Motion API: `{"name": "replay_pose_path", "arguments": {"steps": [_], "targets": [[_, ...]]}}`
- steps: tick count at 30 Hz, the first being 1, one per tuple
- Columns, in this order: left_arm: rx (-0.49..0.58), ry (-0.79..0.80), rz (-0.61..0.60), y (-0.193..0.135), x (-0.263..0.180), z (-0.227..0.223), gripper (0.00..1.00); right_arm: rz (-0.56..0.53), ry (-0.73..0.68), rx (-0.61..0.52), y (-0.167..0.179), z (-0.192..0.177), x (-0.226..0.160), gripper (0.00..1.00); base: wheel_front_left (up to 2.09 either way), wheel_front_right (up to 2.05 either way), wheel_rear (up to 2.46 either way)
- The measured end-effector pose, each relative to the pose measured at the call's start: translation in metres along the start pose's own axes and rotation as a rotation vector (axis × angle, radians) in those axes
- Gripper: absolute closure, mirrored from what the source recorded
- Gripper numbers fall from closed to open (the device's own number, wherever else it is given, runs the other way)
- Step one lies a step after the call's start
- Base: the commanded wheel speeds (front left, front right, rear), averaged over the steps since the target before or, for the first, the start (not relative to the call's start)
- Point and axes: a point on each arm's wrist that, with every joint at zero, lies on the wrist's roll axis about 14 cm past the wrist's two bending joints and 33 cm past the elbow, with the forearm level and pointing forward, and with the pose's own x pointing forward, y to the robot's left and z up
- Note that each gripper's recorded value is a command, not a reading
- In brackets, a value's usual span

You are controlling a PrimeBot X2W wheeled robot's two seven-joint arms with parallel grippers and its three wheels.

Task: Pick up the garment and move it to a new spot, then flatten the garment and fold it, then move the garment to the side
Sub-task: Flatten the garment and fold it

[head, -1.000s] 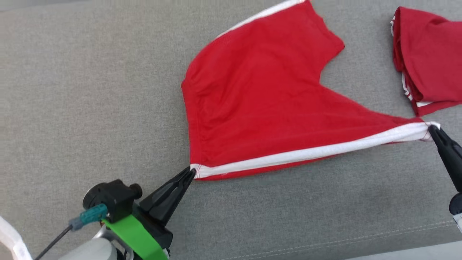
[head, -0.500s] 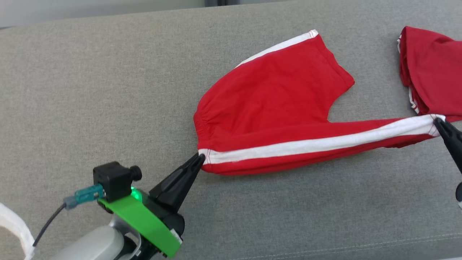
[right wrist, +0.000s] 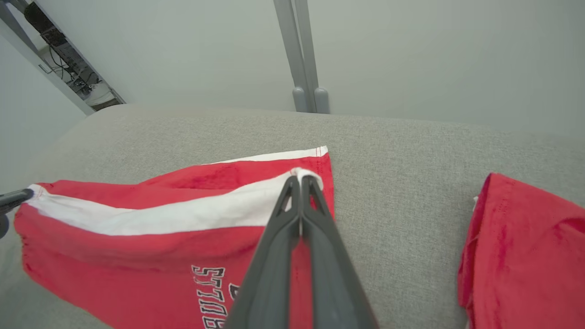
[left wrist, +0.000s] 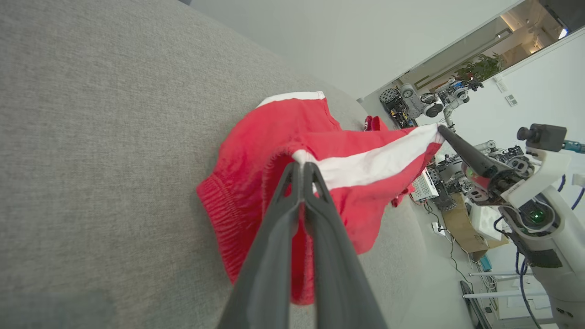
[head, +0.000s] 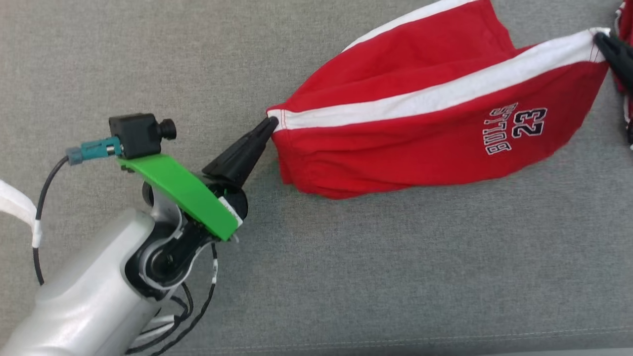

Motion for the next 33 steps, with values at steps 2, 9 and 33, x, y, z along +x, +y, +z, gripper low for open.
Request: {"name": "replay_pose_path", "arguments": {"steps": [2,9,33], "targets": [[-0.015,-0.003,0.022,0.01,0.005,0.004,1.0,-0.002,0.022,-0.001,-0.006,-0.003,0.015,1.0,0.0,0.0,0.0],[-0.034,-0.004,0.111,0.045,0.011,0.009,1.0,0.019,0.063,0.001,-0.009,-0.01,0.065,1.0,0.0,0.0,0.0],[0.221,-0.155,0.204,0.066,0.004,0.029,0.0,0.054,-0.057,-0.025,0.007,-0.003,0.102,0.0,0.0,0.0,0.0]]}}
